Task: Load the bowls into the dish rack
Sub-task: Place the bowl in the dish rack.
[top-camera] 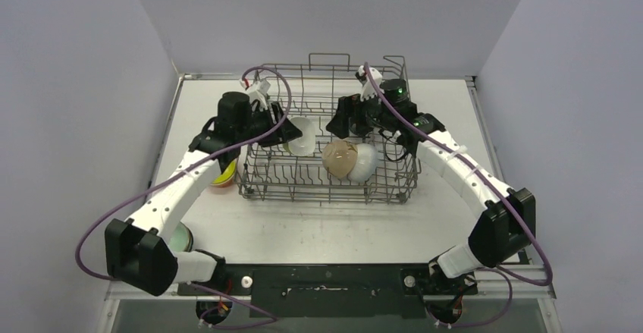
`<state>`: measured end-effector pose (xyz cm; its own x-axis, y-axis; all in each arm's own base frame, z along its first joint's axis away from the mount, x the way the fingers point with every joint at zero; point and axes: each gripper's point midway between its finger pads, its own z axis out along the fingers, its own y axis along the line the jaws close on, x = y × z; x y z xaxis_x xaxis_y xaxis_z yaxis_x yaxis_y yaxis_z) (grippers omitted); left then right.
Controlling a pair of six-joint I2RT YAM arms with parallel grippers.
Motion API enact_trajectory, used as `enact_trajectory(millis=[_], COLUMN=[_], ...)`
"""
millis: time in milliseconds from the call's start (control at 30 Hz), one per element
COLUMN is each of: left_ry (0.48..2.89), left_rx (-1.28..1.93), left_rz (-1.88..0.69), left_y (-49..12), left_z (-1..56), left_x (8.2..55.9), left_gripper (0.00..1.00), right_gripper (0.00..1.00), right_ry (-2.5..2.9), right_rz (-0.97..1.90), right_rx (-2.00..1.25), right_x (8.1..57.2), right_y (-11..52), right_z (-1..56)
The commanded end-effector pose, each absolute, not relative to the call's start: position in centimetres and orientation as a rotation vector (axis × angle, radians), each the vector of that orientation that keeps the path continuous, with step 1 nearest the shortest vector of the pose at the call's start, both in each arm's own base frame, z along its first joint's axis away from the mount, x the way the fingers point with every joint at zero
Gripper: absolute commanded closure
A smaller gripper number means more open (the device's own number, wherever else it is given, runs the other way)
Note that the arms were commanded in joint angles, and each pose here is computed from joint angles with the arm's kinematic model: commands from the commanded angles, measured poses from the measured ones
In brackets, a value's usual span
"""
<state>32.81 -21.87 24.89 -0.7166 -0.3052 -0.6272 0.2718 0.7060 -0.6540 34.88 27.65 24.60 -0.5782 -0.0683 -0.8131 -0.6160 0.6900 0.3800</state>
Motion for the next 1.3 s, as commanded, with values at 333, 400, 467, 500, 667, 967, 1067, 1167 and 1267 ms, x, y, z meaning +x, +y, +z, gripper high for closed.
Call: enact_trajectory(millis=[333, 400, 467, 500, 667, 967, 1067, 1167, 1267], left_ry=[2.455, 2.475, 2.483, 2.481, 2.494, 2.528, 2.521, 2.507, 2.515], left_rx=[0.118, 0.118, 0.117, 0.106, 0.112, 0.108, 0.1, 0.094, 0.111], left_rz=[-0.598, -0.546, -0.491, -0.445, -0.351, -0.186, -0.126, -0.088, -0.094], left_y=[-24.5, -24.6, -24.7, -24.4, -24.5, -24.2, -23.7, -23.4, -24.0], left_z=[20.6, 20.2, 20.2, 20.1, 20.0, 19.3, 19.6, 19.9, 19.6], left_x=[33.3, 33.5, 33.5, 33.8, 33.8, 34.0, 34.1, 34.2, 34.1], left_gripper=[1.0, 1.0, 1.0, 1.0, 1.0, 1.0, 1.0, 1.0, 1.0], right_gripper=[0.1, 0.1, 0.1, 0.1, 0.1, 0.1, 0.1, 0.1, 0.1], right_ry=[1.969, 1.97, 1.977, 1.978, 1.985, 1.992, 1.994, 1.994, 1.993], right_rz=[0.556, 0.542, 0.533, 0.53, 0.522, 0.518, 0.516, 0.515, 0.515], right_rx=[-0.382, -0.381, -0.384, -0.384, -0.387, -0.392, -0.396, -0.396, -0.397], right_x=[35.6, 35.5, 35.5, 35.5, 35.5, 35.5, 35.5, 35.5, 35.5], right_y=[21.5, 21.2, 21.1, 21.0, 20.9, 20.8, 20.8, 20.8, 20.8], right_z=[28.3, 28.3, 28.1, 28.1, 27.7, 27.4, 27.3, 27.3, 27.3])
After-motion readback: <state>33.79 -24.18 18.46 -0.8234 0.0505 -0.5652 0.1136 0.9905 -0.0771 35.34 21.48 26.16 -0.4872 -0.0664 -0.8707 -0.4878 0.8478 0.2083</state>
